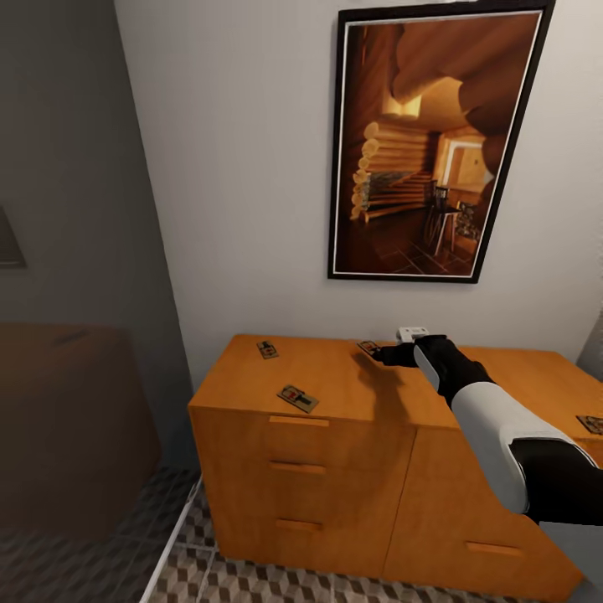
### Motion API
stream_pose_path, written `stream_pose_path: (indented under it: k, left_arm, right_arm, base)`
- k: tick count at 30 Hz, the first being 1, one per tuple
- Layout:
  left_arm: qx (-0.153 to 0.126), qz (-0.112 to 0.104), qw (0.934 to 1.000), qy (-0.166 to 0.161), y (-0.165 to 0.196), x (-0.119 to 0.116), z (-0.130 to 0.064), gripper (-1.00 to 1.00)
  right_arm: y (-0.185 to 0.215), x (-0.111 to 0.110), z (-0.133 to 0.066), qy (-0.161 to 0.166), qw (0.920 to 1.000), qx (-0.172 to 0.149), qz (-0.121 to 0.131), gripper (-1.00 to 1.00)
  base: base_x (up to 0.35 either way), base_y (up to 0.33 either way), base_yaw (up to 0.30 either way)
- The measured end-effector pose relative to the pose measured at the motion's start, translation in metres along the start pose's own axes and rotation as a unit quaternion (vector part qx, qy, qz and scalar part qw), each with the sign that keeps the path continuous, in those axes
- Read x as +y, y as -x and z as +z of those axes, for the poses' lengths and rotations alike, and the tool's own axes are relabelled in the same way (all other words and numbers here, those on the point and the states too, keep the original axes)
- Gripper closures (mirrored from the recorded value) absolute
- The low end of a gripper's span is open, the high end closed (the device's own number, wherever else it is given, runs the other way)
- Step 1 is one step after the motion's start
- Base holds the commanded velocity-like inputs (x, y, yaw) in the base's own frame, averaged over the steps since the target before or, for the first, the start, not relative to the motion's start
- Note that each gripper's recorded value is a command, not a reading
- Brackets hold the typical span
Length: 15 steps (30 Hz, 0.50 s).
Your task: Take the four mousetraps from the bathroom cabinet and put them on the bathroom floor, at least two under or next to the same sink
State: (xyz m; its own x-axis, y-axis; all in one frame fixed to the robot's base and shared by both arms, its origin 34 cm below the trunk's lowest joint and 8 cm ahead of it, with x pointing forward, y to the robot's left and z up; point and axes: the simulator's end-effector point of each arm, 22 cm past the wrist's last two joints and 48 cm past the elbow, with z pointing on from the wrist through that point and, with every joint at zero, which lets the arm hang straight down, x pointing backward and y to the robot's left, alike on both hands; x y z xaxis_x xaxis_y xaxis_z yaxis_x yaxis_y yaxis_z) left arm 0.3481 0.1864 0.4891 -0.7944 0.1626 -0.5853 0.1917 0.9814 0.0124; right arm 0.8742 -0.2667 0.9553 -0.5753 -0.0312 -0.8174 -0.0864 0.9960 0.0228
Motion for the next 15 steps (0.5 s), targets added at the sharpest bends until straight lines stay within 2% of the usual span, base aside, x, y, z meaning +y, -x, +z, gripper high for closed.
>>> stream_pose_path:
  k: [15]
  left_arm:
    - [0.000,0.000,1.0000,0.000,0.0001,0.0000,0.0000,-1.00]
  right_arm:
    - [-0.0010,-0.0002,0.0003,-0.001,1.0000,0.001,-0.001,1.00]
  base:
    - [-0.326,0.000,0.000]
